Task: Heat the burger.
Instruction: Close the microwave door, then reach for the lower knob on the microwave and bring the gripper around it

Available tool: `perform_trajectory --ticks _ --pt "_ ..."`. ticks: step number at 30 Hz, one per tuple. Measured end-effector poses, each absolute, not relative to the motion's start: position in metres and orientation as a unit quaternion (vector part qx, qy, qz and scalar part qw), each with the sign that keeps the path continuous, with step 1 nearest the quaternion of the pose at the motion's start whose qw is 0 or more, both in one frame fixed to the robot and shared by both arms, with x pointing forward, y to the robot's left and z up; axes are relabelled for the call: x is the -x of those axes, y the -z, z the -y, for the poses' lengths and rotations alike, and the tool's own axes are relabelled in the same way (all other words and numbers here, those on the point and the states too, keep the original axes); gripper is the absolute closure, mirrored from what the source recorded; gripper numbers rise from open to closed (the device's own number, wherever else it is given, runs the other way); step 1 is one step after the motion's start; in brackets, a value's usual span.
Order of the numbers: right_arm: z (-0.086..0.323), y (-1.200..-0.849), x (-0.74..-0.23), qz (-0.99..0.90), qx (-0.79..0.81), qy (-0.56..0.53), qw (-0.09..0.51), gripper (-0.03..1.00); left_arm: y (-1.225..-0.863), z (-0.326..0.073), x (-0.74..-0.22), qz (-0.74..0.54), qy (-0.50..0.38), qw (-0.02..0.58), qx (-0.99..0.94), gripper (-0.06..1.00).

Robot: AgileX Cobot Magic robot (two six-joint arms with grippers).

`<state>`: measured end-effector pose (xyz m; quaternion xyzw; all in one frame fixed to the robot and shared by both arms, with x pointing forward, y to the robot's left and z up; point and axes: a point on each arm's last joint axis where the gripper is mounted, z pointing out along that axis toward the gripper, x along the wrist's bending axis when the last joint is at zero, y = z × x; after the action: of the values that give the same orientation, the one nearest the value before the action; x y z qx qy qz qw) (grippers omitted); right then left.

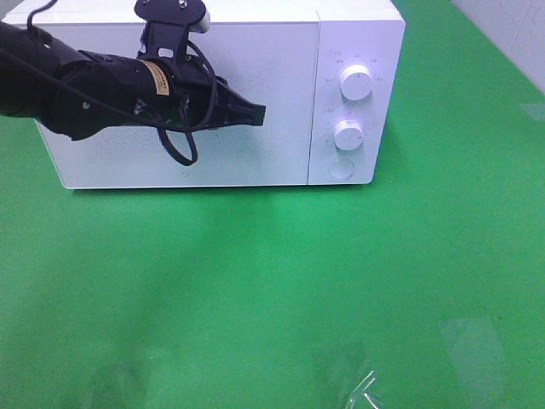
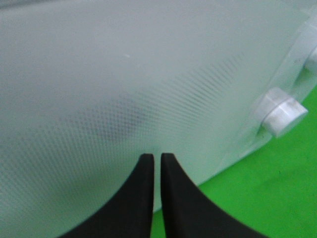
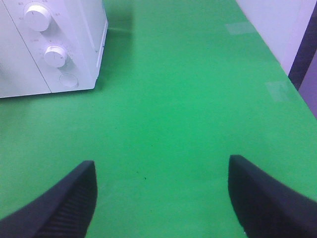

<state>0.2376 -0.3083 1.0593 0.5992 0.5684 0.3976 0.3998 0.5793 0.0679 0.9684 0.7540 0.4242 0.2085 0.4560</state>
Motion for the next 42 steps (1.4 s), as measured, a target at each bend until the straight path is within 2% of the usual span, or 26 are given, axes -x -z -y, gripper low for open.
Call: perform_trajectory --ticks 1,2,3,4,5,6,7,8,9,10,11,12,17,20,23,29,36,38,41,42 --pt "0.308 -1.059 -0.238 -0.569 -0.599 -0.397 0.4 0.25 -0.972 -0.065 -0.569 -0.427 -0.197 0.429 -0.771 0.83" --pt "0.308 -1.059 -0.238 -0.569 -0.599 -0.397 0.4 0.25 -0.972 -0.065 -0.569 -0.427 -0.197 0.429 -0.771 0.83" --pt "0.308 -1.059 -0.238 -0.57 -0.598 -0.397 0.401 0.25 -0.975 -0.061 -0.559 -0.425 -0.187 0.402 -0.789 0.72" --pt "0.308 -1.059 -0.238 -0.57 -0.598 -0.397 0.401 0.25 -0.975 -0.061 -0.559 -0.425 -0.187 0.402 -0.789 0.72" --pt "0.308 -1.059 -0.238 -0.57 -0.597 -0.396 0.401 0.25 -0.976 -0.058 -0.549 -0.423 -0.177 0.375 -0.806 0.57" --pt "0.308 -1.059 -0.238 -0.57 -0.597 -0.396 0.401 0.25 -0.976 -0.058 -0.549 -0.423 -0.177 0.375 -0.806 0.57" --pt "0.308 -1.059 -0.238 -0.57 -0.597 -0.396 0.401 0.25 -0.977 -0.056 -0.543 -0.422 -0.171 0.36 -0.814 0.47" --pt "0.308 -1.059 -0.238 -0.57 -0.597 -0.396 0.401 0.25 -0.977 -0.055 -0.534 -0.423 -0.161 0.329 -0.829 0.29" --pt "0.308 -1.059 -0.238 -0.57 -0.597 -0.396 0.401 0.25 -0.977 -0.055 -0.534 -0.423 -0.161 0.329 -0.829 0.29" --pt "0.308 -1.059 -0.238 -0.57 -0.597 -0.396 0.401 0.25 -0.977 -0.056 -0.527 -0.428 -0.152 0.304 -0.838 0.12" --pt "0.308 -1.059 -0.238 -0.57 -0.597 -0.396 0.401 0.25 -0.977 -0.056 -0.527 -0.428 -0.152 0.304 -0.838 0.12" --pt "0.308 -1.059 -0.238 -0.57 -0.597 -0.396 0.401 0.25 -0.979 -0.059 -0.521 -0.438 -0.141 0.279 -0.843 0.02" --pt "0.308 -1.059 -0.238 -0.57 -0.597 -0.396 0.401 0.25 -0.984 -0.066 -0.509 -0.468 -0.111 0.234 -0.845 -0.02" --pt "0.308 -1.059 -0.238 -0.57 -0.597 -0.396 0.401 0.25 -0.986 -0.071 -0.502 -0.484 -0.092 0.208 -0.845 -0.02" --pt "0.308 -1.059 -0.238 -0.57 -0.597 -0.396 0.401 0.25 -0.996 -0.083 -0.487 -0.504 -0.06 0.153 -0.848 -0.02" --pt "0.308 -1.059 -0.238 -0.57 -0.597 -0.396 0.401 0.25 -1.006 -0.099 -0.479 -0.528 -0.035 0.108 -0.841 -0.02" --pt "0.308 -1.059 -0.238 -0.57 -0.597 -0.396 0.401 0.25 -1.026 -0.153 -0.494 -0.594 -0.03 0.087 -0.8 -0.02" --pt "0.308 -1.059 -0.238 -0.57 -0.597 -0.396 0.401 0.25 -1.043 -0.193 -0.497 -0.635 -0.029 0.084 -0.767 -0.02" --pt "0.308 -1.059 -0.238 -0.57 -0.597 -0.396 0.401 0.25 -1.046 -0.203 -0.497 -0.645 -0.028 0.082 -0.76 -0.02" --pt "0.308 -1.059 -0.238 -0.57 -0.597 -0.396 0.401 0.25 -1.056 -0.219 -0.494 -0.658 -0.029 0.088 -0.748 -0.02"
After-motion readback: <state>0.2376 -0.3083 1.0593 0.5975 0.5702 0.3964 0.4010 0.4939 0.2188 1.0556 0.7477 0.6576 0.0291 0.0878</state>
